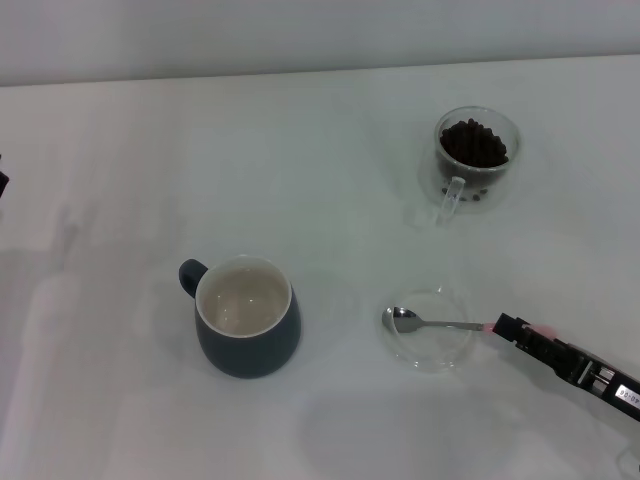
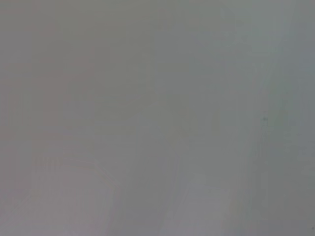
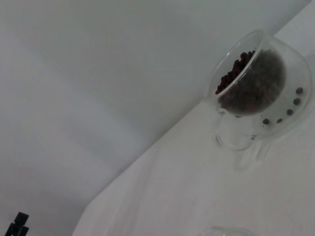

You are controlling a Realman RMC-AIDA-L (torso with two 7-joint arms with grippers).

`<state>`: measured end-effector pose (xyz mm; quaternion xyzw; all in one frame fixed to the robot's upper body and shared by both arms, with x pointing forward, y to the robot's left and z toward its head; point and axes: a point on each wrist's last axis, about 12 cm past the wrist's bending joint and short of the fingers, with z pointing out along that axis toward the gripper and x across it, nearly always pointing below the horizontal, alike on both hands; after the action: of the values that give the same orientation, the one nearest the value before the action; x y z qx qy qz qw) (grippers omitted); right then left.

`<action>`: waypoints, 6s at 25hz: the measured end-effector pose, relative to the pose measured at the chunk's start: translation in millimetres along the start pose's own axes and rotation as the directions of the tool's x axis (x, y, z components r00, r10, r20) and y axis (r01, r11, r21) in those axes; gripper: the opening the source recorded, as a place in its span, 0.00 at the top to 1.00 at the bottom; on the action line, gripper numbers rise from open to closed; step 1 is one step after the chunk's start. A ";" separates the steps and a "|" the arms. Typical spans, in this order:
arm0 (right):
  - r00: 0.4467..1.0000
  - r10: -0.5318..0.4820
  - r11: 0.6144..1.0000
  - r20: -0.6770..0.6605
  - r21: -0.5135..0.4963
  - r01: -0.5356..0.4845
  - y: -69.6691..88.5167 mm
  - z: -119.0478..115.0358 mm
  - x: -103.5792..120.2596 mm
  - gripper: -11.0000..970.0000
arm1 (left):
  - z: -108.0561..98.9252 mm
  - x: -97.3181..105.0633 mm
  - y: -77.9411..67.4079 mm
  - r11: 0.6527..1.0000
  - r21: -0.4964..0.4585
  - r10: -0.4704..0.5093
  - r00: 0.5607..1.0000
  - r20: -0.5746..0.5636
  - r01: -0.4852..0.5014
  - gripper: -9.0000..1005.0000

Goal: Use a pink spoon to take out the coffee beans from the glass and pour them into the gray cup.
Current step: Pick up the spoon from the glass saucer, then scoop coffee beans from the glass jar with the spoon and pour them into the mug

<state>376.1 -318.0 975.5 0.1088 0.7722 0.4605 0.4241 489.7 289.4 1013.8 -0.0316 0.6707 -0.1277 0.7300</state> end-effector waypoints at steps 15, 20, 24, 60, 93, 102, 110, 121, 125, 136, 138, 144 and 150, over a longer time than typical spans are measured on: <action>0.999 0.045 0.999 -0.010 0.006 -0.045 -1.3 -0.3 -1.4 0.42 | 3.1 -1.2 -0.1 1.000 -0.003 -0.002 1.000 0.006 0.002 0.12; 0.999 0.049 0.999 -0.012 0.006 -0.049 -1.4 -0.4 -1.1 0.44 | 3.2 -1.8 1.3 1.000 -0.010 -0.003 1.000 0.009 0.003 0.12; 0.999 0.052 0.999 -0.013 0.006 -0.052 -1.2 -0.2 -0.5 0.54 | 3.2 -1.8 1.3 1.000 -0.010 -0.003 1.000 0.009 0.003 0.12; 0.996 0.076 0.994 0.042 -0.076 -0.072 3.0 -1.4 -31.3 0.84 | 4.3 -2.1 1.1 1.000 -0.009 -0.003 1.000 0.009 0.003 0.12; 0.771 -0.635 0.773 0.051 0.059 0.632 36.2 71.2 -214.5 0.84 | 12.4 -1.8 12.4 0.997 -0.080 -0.007 1.000 -0.018 0.005 0.12; 0.795 -0.607 0.793 0.019 0.078 0.604 26.7 72.8 -203.2 0.84 | 16.9 -2.6 16.2 0.996 -0.084 0.010 0.999 -0.032 -0.012 0.12; 0.805 -0.593 0.801 -0.026 0.088 0.593 23.2 84.3 -195.6 0.84 | 15.5 -1.3 17.2 0.996 -0.089 0.012 0.999 -0.041 -0.015 0.12; 0.919 -0.395 0.915 0.002 0.086 0.393 21.4 86.7 -192.2 0.84 | 14.4 -0.9 18.5 0.995 -0.092 0.019 0.999 -0.045 -0.023 0.12; 0.946 -0.323 0.943 0.010 0.086 0.321 22.2 88.7 -193.4 0.84 | 14.9 -0.8 18.7 0.995 -0.092 0.023 0.999 -0.047 -0.027 0.12; 0.989 -0.140 0.979 0.041 0.158 0.132 14.6 91.3 -196.5 0.84 | 12.1 0.1 20.2 0.995 -0.098 0.024 0.998 -0.052 -0.029 0.12; 0.991 -0.126 0.981 0.046 0.157 0.118 14.9 91.4 -196.9 0.84 | 11.8 0.3 20.4 0.995 -0.099 0.024 0.998 -0.053 -0.029 0.12; 0.997 -0.055 0.987 0.058 0.154 0.046 15.9 92.0 -200.1 0.84 | 11.8 0.3 20.4 0.995 -0.099 0.024 0.998 -0.053 -0.029 0.12; 0.996 0.024 0.985 0.082 0.167 -0.037 13.9 90.9 -202.9 0.84 | 12.0 0.2 20.3 0.995 -0.098 0.024 0.998 -0.052 -0.029 0.12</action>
<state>566.8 -367.3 1079.5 0.1744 0.7892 0.3952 0.4365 504.4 307.5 1010.3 -0.0557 0.6950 -0.0855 0.7117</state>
